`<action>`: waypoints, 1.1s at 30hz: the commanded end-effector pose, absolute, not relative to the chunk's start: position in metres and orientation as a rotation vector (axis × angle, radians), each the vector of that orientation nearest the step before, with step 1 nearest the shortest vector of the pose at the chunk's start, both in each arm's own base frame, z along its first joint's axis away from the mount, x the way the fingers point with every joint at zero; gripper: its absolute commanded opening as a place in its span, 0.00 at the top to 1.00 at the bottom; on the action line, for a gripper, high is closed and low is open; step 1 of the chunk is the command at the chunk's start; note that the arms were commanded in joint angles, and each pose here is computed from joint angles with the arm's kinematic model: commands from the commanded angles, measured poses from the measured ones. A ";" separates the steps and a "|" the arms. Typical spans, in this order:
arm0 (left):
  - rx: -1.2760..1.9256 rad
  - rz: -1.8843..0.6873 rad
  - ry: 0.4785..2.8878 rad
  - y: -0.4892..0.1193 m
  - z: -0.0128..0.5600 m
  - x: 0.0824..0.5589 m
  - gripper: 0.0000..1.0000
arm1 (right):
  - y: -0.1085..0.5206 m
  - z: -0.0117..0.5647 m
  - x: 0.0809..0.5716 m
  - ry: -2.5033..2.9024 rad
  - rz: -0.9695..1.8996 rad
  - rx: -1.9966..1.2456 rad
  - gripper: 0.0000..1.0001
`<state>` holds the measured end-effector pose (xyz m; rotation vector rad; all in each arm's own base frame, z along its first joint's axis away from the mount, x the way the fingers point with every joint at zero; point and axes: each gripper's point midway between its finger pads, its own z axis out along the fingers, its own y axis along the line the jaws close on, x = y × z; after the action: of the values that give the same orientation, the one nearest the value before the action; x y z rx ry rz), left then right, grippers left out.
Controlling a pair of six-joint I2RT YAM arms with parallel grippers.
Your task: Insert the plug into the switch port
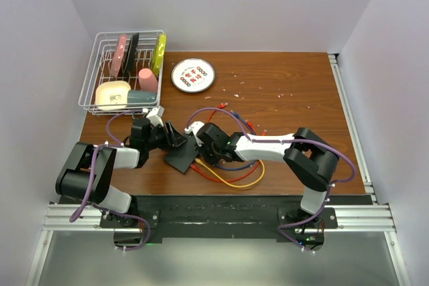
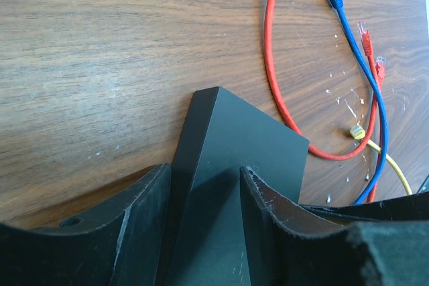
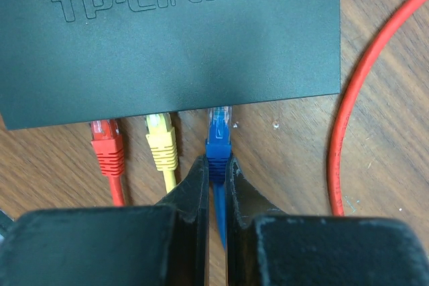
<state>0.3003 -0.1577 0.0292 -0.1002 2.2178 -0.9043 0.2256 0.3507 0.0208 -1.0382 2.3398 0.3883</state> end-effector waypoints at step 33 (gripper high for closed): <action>-0.018 -0.951 2.209 -0.162 0.031 0.290 0.51 | 0.368 0.023 0.237 2.312 0.290 -1.195 1.00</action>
<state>0.3016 -0.1567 0.0288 -0.0730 2.2089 -0.9028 0.2274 0.3559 0.0200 -1.1644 2.3509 0.3045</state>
